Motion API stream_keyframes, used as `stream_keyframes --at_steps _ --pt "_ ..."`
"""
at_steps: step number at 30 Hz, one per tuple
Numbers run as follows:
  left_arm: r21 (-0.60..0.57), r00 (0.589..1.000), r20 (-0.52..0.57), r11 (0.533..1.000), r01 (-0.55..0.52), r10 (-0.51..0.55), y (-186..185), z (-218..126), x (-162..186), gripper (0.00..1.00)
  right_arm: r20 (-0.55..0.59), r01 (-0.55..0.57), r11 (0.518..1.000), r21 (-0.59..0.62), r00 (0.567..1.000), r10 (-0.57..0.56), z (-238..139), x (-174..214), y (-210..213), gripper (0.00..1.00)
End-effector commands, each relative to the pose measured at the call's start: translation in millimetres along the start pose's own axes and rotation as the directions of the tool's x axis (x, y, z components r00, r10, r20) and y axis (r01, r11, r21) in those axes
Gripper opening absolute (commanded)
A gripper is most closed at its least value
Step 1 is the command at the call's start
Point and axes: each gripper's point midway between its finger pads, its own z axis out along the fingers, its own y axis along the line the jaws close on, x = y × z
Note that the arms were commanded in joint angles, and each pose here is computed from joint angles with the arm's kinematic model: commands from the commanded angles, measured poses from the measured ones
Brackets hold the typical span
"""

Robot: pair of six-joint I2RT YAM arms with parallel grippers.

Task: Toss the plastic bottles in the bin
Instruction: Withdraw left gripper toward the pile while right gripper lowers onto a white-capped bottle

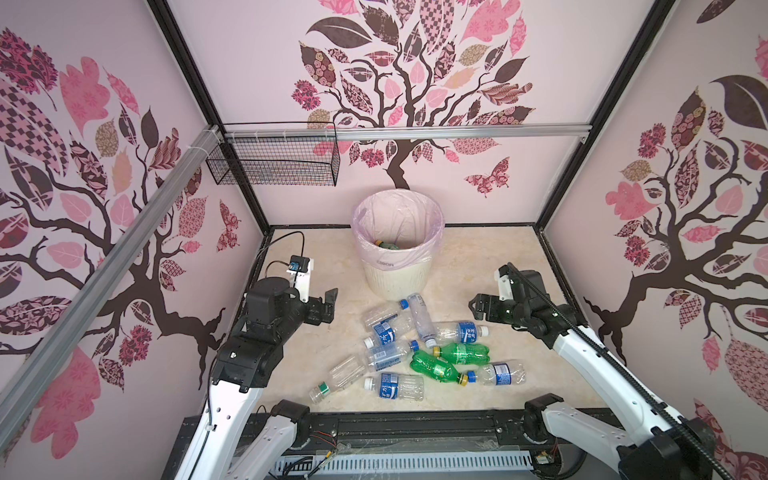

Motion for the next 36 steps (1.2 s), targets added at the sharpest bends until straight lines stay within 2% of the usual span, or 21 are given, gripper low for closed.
stream_keyframes --at_steps 1,13,20,31,36 --pt "-0.033 1.0 -0.007 0.999 0.007 -0.007 5.6 6.1 8.7 0.98 -0.049 -0.059 0.997 0.043 0.997 0.062 -0.3 15.6 3.2 0.95" --pt "-0.033 1.0 -0.007 0.999 0.011 -0.011 5.3 15.0 19.4 0.98 -0.192 -0.245 0.969 -0.021 0.952 0.236 24.2 61.1 10.5 0.9" --pt "-0.029 1.0 -0.008 1.0 0.01 -0.01 4.5 16.5 18.3 0.98 -0.245 -0.308 0.95 -0.055 0.926 0.286 43.7 79.1 12.9 0.9" --pt "-0.013 1.0 0.001 1.0 0.013 -0.013 1.9 15.0 10.2 0.98 -0.198 -0.299 0.952 -0.071 0.939 0.28 77.4 62.7 15.2 0.9" --pt "-0.009 1.0 0.004 1.0 0.016 -0.015 1.1 13.2 7.3 0.98 -0.162 -0.264 0.964 -0.04 0.953 0.255 96.0 48.1 11.4 0.9"
